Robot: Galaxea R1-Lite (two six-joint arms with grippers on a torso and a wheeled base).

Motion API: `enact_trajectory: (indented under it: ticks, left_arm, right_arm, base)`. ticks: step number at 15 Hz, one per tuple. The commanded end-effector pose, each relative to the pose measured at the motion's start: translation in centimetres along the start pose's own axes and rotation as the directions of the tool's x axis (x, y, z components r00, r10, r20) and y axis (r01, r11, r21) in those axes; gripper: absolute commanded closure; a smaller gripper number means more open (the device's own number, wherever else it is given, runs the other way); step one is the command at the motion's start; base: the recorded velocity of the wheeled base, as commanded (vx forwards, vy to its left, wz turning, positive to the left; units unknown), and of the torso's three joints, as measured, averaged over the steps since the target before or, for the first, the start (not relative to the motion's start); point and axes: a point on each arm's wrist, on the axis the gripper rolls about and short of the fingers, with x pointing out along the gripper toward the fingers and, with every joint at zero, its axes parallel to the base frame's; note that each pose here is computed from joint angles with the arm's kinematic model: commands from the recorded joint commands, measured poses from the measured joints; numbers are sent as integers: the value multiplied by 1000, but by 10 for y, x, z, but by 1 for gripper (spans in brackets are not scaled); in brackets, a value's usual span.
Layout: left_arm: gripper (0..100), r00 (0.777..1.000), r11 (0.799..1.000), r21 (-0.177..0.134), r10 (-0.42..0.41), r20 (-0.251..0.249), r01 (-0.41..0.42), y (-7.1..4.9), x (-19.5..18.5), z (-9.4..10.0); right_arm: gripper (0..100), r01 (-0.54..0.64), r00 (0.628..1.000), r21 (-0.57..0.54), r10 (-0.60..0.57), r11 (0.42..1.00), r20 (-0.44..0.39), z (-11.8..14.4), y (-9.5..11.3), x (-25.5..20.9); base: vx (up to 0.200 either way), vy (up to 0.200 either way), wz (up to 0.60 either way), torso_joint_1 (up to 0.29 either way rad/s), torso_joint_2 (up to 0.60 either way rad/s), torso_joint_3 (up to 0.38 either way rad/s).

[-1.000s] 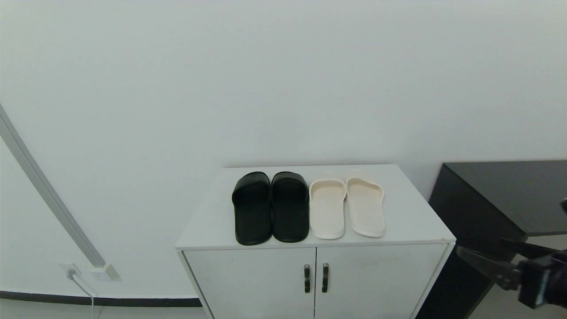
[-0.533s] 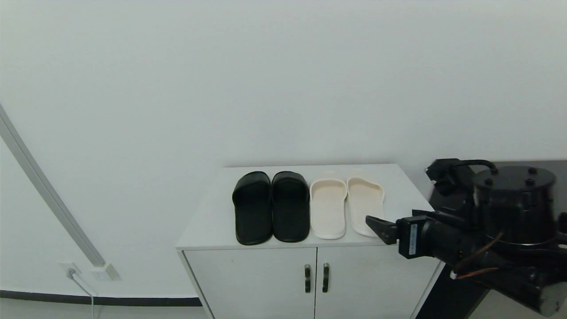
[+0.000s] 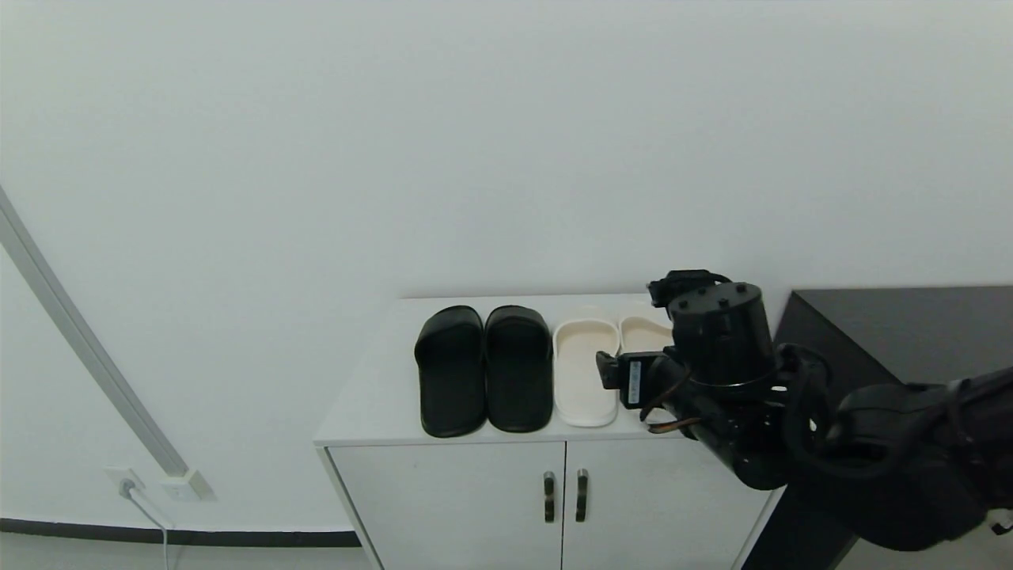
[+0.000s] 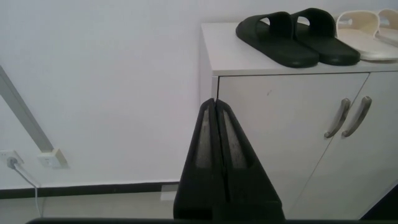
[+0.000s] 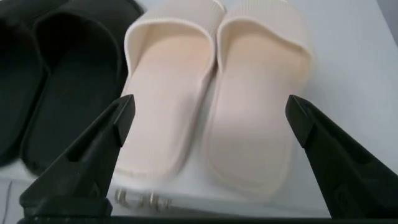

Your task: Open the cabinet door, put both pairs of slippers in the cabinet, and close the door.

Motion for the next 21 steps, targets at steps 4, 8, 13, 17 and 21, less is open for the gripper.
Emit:
enact_trajectory:
  ticks: [4, 8, 13, 17, 21]
  left_arm:
    - [100, 1000, 1000, 0, 1, -1, -1, 0, 0, 0]
    - [100, 1000, 1000, 0, 1, -1, -1, 0, 0, 0]
    - [100, 1000, 1000, 0, 1, -1, -1, 0, 0, 0]
    - [100, 1000, 1000, 0, 1, -1, -1, 0, 0, 0]
    - [100, 1000, 1000, -2, 1, -1, -1, 0, 0, 0]
  right_arm:
    - [0, 142, 990, -3, -142, 990, 25, -21, 14, 77]
    - [0, 193, 980, -11, -192, 981, 55, -19, 10, 121]
    - [0, 215, 974, -32, -212, 976, 79, -18, 8, 146]
    - [100, 220, 973, -27, -218, 975, 81, -19, 7, 151]
    - [100, 219, 972, -25, -216, 975, 89, -10, 5, 140]
  base:
    - [0, 0, 0, 0, 0, 0]
    - [0, 0, 0, 0, 0, 0]
    - [0, 0, 0, 0, 0, 0]
    - [0, 0, 0, 0, 0, 0]
    - [0, 0, 0, 0, 0, 0]
